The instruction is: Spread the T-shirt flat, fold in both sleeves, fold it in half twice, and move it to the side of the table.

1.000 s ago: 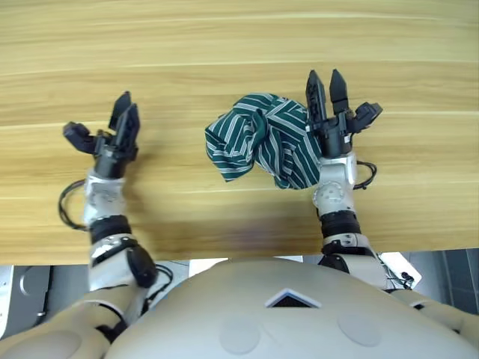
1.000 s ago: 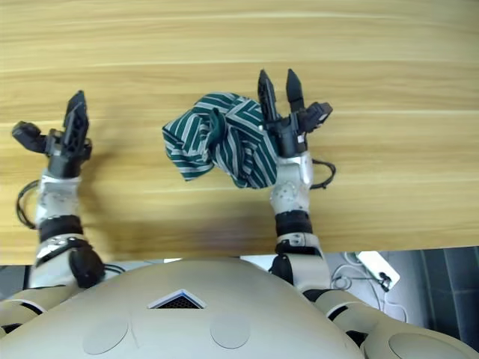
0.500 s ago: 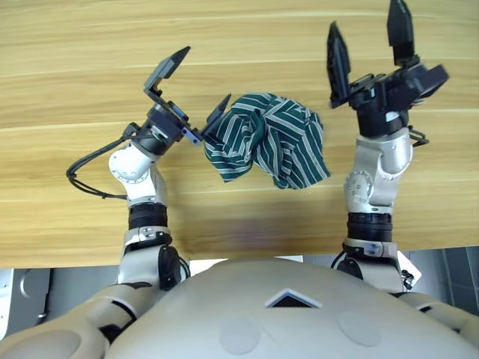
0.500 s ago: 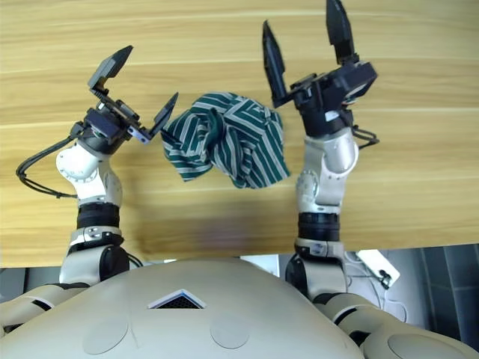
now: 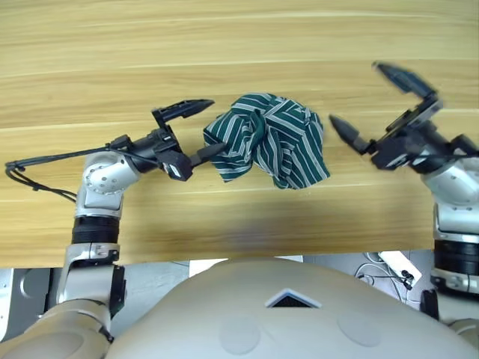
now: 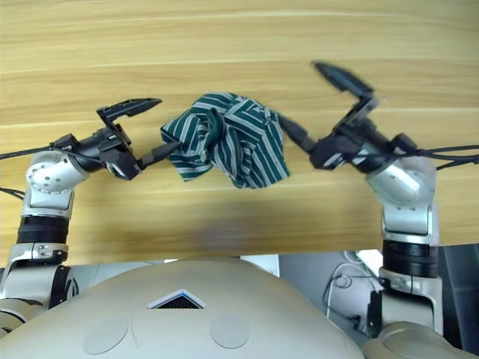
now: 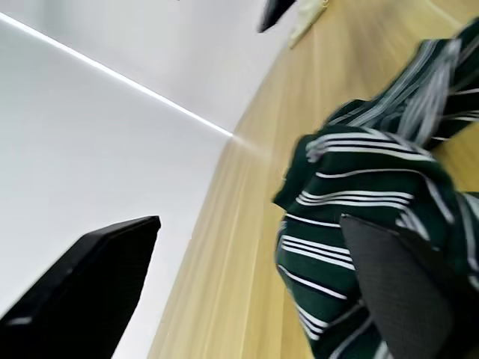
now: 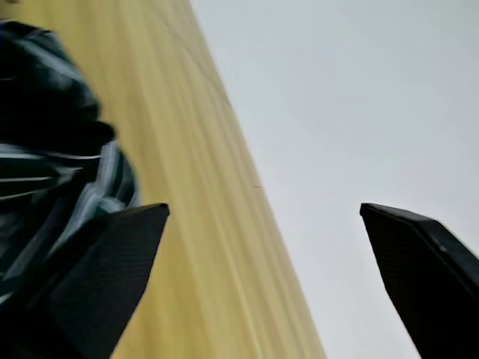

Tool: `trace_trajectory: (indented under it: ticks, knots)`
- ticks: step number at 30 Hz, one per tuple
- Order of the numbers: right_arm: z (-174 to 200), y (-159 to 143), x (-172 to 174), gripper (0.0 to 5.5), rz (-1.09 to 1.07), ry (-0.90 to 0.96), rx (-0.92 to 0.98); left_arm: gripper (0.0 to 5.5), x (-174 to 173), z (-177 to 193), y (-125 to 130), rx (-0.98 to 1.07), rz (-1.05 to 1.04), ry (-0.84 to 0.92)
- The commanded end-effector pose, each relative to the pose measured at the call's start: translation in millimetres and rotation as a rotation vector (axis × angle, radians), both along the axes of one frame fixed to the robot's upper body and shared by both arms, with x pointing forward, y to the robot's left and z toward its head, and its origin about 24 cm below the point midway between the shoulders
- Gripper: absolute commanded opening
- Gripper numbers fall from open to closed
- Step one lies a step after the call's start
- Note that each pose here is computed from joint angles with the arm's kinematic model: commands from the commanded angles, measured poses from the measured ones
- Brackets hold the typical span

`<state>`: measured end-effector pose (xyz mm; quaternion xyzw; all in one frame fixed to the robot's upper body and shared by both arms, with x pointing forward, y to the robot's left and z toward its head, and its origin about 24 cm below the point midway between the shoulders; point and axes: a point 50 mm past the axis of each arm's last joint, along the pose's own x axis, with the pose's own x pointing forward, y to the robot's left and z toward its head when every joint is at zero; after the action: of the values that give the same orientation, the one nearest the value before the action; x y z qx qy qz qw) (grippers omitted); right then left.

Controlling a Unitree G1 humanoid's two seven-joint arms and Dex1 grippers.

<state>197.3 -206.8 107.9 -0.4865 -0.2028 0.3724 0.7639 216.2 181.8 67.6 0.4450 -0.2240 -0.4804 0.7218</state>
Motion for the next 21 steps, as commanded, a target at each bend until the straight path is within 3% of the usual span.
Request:
trace_trajectory:
  ticks: [1, 5, 11, 15, 21]
  knots:
    - [-24.1, 16.8, -5.2, 4.73, 0.093, 0.099, -0.111, 4.48, 2.0, -7.4, -4.5, 0.105, -0.025, 0.007]
    - [-47.1, 28.4, 7.9, 4.73, 0.097, 0.152, -0.198, 4.48, 3.4, -18.8, -17.7, 0.197, -0.092, 0.014]
    - [-72.5, 32.2, 31.0, 4.73, 0.031, 0.157, -0.342, 4.48, 5.9, -41.8, -17.8, 0.396, -0.157, 0.044]
    - [-84.1, 26.0, 26.4, 4.73, 0.031, 0.2, -0.399, 4.48, 0.8, -62.4, 9.9, 0.643, -0.191, 0.106]
    - [-93.4, -26.4, 21.9, 4.73, -0.104, 0.3, -0.526, 4.48, 14.4, -44.2, 80.3, 0.875, -0.012, 0.171]
